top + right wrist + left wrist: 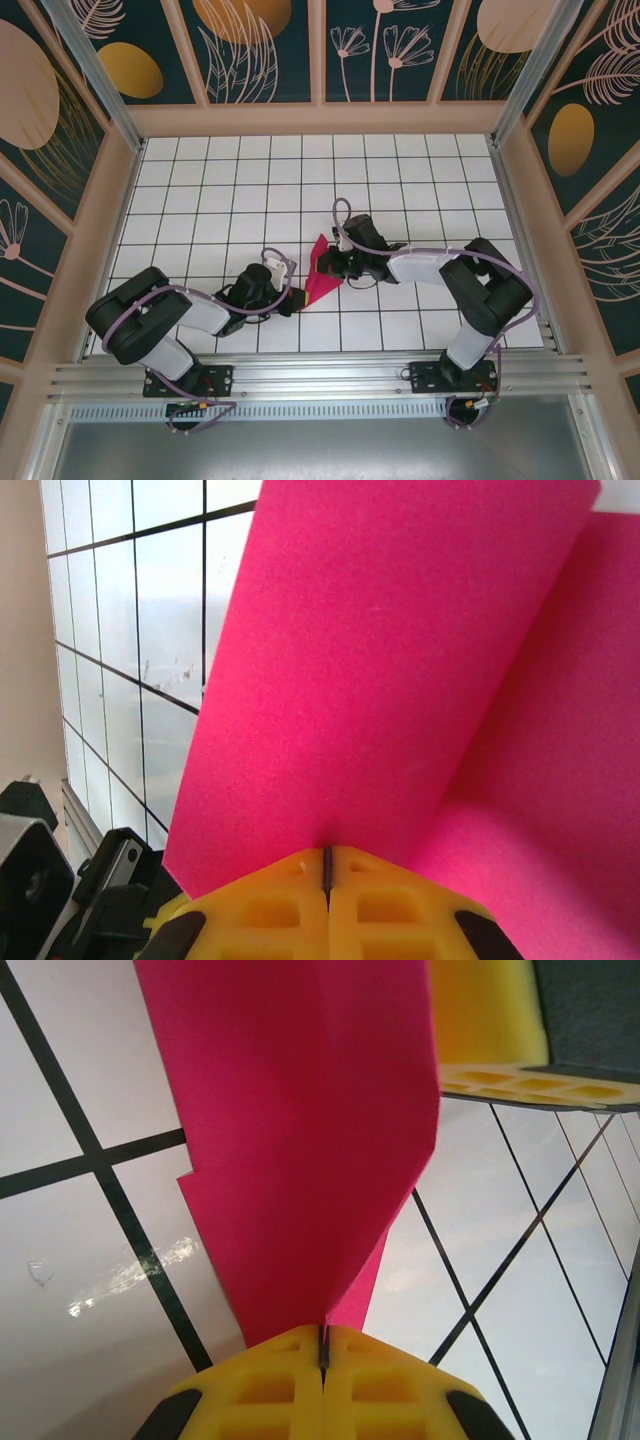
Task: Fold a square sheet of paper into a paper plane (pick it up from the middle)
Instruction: Fourth fold the wing at the center of the table.
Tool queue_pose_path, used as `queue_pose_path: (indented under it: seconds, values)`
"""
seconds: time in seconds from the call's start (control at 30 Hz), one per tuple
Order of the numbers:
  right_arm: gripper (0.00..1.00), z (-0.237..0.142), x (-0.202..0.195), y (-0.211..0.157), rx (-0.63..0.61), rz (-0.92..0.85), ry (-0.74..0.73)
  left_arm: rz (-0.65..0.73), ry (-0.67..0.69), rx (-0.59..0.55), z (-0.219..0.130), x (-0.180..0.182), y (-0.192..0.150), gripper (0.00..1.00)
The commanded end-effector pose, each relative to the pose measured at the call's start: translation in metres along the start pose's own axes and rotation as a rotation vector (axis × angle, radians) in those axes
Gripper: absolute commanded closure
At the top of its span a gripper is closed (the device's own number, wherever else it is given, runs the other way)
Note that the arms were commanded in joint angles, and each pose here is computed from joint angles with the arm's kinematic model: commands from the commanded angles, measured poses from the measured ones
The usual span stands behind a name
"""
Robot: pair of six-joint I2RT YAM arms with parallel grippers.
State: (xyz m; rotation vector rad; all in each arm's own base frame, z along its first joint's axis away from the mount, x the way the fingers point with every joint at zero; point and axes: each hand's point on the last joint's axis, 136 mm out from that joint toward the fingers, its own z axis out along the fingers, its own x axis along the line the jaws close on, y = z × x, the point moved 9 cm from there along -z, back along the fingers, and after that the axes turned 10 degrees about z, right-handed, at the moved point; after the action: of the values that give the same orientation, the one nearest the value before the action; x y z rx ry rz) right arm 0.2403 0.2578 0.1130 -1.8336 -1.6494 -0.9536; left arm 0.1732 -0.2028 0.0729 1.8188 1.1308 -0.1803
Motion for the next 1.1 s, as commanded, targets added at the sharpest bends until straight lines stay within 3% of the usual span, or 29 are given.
queue_pose_path:
  seconds: [0.0, 0.17, 0.37, 0.53, 1.07]
  values:
    - [0.93, 0.006, 0.014, 0.009, -0.011, -0.01, 0.042, -0.031, -0.01, -0.009, -0.002, 0.003, -0.003, 1.0]
    - [0.93, -0.005, 0.012, 0.008, -0.071, -0.013, -0.001, -0.066, 0.011, -0.024, -0.005, 0.006, -0.005, 1.0]
    - [0.91, -0.024, 0.018, -0.007, -0.045, -0.08, 0.103, -0.093, 0.009, -0.031, -0.005, 0.006, -0.002, 1.0]
    - [0.91, -0.016, 0.023, -0.018, 0.027, -0.127, 0.158, -0.141, -0.002, -0.046, -0.005, 0.007, -0.002, 1.0]
    - [0.9, 0.015, 0.017, 0.0, 0.031, -0.092, 0.095, -0.188, -0.008, -0.016, -0.001, 0.01, -0.007, 1.0]
